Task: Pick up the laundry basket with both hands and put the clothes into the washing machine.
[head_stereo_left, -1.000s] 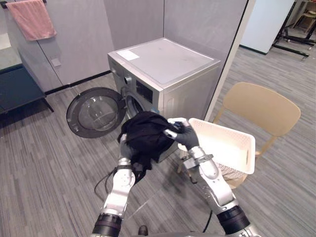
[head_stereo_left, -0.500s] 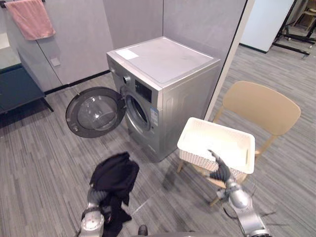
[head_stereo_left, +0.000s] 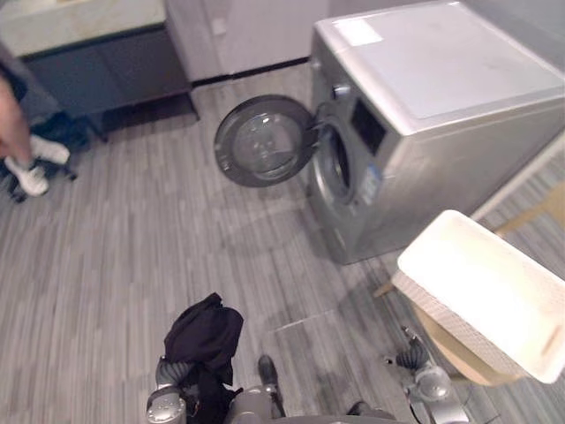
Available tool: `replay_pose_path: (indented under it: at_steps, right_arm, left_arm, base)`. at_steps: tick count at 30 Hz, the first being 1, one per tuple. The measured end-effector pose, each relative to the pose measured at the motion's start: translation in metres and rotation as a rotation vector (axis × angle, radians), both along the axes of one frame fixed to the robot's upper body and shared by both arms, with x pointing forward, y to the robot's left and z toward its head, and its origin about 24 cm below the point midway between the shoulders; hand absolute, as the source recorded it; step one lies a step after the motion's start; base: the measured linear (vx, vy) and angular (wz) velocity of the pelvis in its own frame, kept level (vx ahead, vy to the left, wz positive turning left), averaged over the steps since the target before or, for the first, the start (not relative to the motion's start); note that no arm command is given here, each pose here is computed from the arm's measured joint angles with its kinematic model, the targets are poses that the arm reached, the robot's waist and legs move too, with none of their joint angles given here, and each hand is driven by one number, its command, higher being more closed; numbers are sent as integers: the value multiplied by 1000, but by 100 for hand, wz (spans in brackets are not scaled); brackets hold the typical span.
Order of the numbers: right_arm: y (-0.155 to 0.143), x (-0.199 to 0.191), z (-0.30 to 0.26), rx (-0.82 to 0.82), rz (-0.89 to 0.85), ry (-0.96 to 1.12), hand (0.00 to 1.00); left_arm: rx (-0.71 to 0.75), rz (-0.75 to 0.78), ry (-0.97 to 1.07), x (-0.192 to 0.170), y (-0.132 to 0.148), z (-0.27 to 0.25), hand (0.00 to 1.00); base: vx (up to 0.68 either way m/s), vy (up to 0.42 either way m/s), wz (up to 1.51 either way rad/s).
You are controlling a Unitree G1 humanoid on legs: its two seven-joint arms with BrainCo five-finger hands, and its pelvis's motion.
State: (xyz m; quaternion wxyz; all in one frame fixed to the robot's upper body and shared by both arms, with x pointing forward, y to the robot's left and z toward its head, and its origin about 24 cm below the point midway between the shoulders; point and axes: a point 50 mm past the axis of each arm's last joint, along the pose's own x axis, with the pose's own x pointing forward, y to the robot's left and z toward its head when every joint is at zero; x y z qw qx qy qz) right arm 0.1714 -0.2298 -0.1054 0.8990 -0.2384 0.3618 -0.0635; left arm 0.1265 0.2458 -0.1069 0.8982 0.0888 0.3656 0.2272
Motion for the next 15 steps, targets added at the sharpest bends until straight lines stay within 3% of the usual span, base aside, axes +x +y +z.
replay_pose_path:
  at_steps: [6,10,15]
  right_arm:
    - [11,-5,-2,48,-42,-7,0]
    - [31,-8,-7,115,-77,-4,0]
    - [29,-11,-8,126,-96,3,0]
  left_arm:
    - [-6,-84,11,0,-14,-1,100]
    - [44,-96,-33,18,-9,10,100]
    - [14,-136,-100,44,-27,17,100]
  base:
    - [187,176,47]
    - [253,69,45]
    - [398,3,20]
